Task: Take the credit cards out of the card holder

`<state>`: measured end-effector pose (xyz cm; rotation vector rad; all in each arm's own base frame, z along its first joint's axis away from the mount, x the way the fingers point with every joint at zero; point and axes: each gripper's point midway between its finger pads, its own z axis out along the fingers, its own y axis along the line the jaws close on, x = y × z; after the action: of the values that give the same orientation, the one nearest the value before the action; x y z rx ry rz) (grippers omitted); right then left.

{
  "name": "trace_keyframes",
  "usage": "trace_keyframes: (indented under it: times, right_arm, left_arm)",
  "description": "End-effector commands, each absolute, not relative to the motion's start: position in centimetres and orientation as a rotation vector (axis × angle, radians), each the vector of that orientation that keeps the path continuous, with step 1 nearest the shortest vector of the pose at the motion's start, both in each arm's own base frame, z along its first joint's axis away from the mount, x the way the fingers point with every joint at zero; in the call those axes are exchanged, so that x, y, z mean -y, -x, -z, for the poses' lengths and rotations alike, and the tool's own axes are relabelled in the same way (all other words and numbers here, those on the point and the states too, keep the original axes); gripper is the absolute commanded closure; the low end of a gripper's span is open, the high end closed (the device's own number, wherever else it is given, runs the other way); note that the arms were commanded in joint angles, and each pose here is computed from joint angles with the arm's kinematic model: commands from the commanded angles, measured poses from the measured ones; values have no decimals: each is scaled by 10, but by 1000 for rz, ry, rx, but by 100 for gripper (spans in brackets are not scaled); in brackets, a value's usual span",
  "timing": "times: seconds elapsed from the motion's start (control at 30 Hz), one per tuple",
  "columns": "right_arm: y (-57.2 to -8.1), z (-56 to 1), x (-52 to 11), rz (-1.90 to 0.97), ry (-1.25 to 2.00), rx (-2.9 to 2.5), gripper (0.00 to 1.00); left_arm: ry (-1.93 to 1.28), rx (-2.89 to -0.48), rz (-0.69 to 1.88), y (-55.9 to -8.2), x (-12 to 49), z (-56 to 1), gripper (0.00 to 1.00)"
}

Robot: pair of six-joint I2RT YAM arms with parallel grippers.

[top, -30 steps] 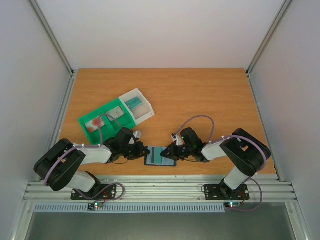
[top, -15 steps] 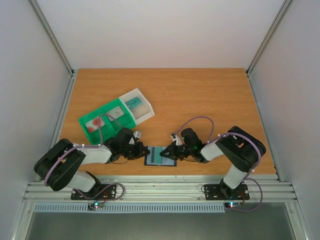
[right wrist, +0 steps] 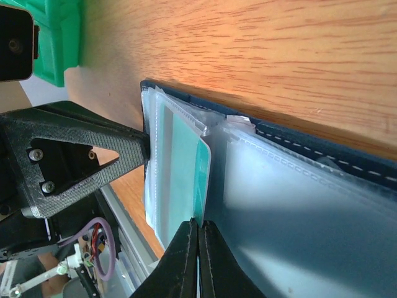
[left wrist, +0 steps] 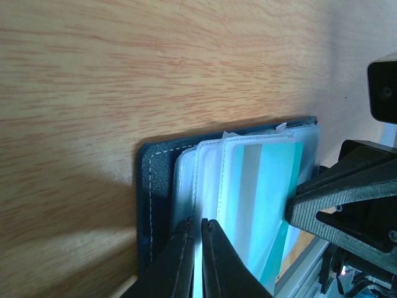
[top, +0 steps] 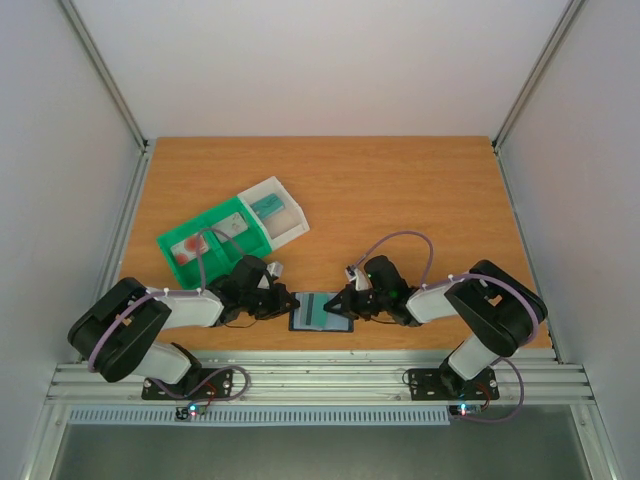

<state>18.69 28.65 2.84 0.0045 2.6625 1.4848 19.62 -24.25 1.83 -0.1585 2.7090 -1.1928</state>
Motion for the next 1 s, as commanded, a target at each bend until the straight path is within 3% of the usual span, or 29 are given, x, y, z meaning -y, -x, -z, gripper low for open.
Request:
trace_keyframes:
  times: [0.0,0.43,0.63,0.87,0.97]
  right_arm:
    - [-187,-28,-281,-1455,0,-2666,99]
    - [-190,-43,-249,-1241,26,-2699,99]
    - [-192,-72,-239,-1145,101,-2657,99]
    - [-198,-98,-233,-1038,245,-2553,99]
    - [-202,-113,-235,-982,352,-2455,99]
  left_arm:
    - [197,-2832,1014,-182,221,12,93]
    - [193,-2829,1022,-185,224,7,92]
    - [186,-2809,1069,-192,233,-10,88]
    - [151,-2761,1096,-203,241,-59,64]
    - [145,-2684,1184,-206,247,-92,60]
